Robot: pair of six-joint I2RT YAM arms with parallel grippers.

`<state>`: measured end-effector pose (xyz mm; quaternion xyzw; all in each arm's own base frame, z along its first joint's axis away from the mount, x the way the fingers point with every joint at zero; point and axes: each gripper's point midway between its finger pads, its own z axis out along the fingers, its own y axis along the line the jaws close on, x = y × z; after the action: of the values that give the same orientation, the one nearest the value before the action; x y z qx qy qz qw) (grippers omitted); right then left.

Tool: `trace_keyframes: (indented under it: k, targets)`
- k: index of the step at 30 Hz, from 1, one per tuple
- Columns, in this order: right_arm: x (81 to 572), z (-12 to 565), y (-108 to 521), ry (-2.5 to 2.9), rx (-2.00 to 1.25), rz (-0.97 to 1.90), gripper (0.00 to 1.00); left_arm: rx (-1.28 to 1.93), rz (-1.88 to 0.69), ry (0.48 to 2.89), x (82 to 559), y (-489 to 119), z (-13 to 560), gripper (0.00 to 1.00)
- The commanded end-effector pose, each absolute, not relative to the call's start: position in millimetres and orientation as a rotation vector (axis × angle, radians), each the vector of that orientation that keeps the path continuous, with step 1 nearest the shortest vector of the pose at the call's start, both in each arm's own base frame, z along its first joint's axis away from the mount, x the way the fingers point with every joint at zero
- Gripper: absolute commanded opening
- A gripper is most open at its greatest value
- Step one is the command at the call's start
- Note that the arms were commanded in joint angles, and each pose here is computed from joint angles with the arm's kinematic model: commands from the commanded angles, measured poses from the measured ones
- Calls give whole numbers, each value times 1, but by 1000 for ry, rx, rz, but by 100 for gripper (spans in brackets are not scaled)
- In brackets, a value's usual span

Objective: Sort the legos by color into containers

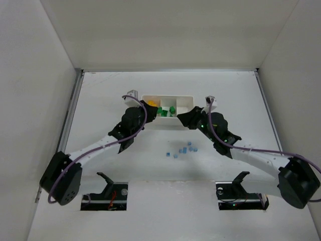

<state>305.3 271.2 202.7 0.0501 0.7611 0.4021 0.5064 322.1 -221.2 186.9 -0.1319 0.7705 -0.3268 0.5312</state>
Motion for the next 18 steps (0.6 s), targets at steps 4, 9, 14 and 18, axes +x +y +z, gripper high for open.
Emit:
trace_keyframes:
  k: [4, 9, 14, 18]
  targets:
    - [286, 217, 245, 1750, 132, 964, 39, -241, -785, 1727, 379, -261, 220, 10]
    - [277, 210, 233, 1768, 119, 916, 40, -233, -705, 1758, 412, -275, 202, 19]
    - [261, 188, 240, 1836, 55, 894, 39, -195, -710, 1769, 420, -295, 200, 42]
    - [255, 165, 234, 1913, 63, 801, 32, -170, -708, 1736, 409, -292, 217, 49]
